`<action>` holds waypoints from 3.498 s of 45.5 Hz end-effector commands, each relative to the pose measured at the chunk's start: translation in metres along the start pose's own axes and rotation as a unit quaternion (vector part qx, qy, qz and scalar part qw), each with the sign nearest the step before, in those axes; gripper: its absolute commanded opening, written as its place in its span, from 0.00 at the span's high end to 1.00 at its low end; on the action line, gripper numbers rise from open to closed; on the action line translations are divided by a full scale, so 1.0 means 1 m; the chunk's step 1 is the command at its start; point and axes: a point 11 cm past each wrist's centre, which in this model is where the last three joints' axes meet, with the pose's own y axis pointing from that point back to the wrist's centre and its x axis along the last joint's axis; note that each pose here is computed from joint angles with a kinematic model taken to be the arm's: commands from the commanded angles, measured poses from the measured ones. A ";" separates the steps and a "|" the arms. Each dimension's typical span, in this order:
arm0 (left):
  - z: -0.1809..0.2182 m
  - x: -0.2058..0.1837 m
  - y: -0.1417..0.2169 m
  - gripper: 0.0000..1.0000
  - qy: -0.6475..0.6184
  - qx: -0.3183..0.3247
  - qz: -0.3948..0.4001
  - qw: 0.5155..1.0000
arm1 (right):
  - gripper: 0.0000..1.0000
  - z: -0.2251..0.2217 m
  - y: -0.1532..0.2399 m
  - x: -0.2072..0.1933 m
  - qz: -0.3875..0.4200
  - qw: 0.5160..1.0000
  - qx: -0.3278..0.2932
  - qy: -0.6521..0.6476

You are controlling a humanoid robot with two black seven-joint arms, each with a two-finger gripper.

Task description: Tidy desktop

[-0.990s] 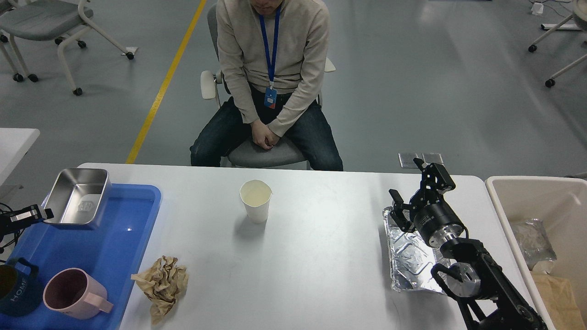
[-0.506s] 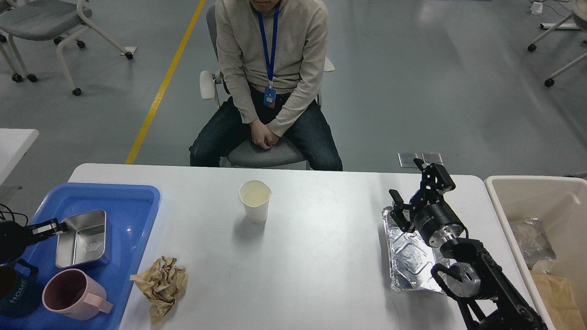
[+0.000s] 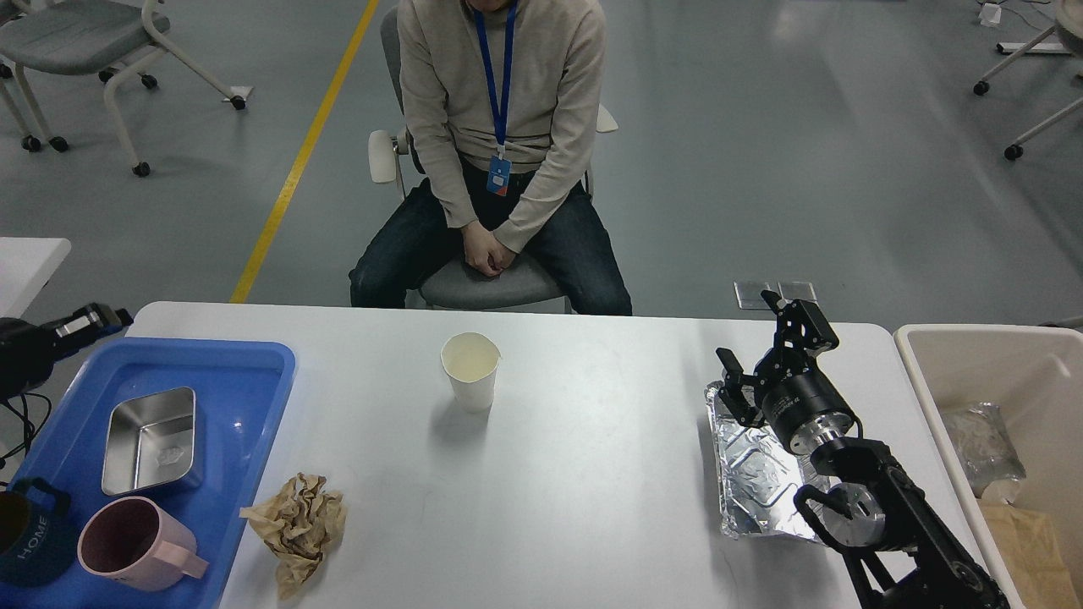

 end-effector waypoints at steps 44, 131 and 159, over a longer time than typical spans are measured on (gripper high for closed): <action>0.108 -0.019 -0.001 0.04 0.548 -0.336 0.076 0.763 | 0.00 -0.008 0.003 0.010 -0.004 0.999 -0.011 0.037; 0.041 -0.089 -0.010 0.04 0.634 -0.263 0.113 0.718 | 0.00 -0.152 0.121 0.056 -0.254 0.498 -0.236 0.795; 0.040 -0.090 -0.010 0.04 0.635 -0.260 0.111 0.719 | 0.00 -0.136 0.111 0.036 -0.249 0.666 -0.211 0.671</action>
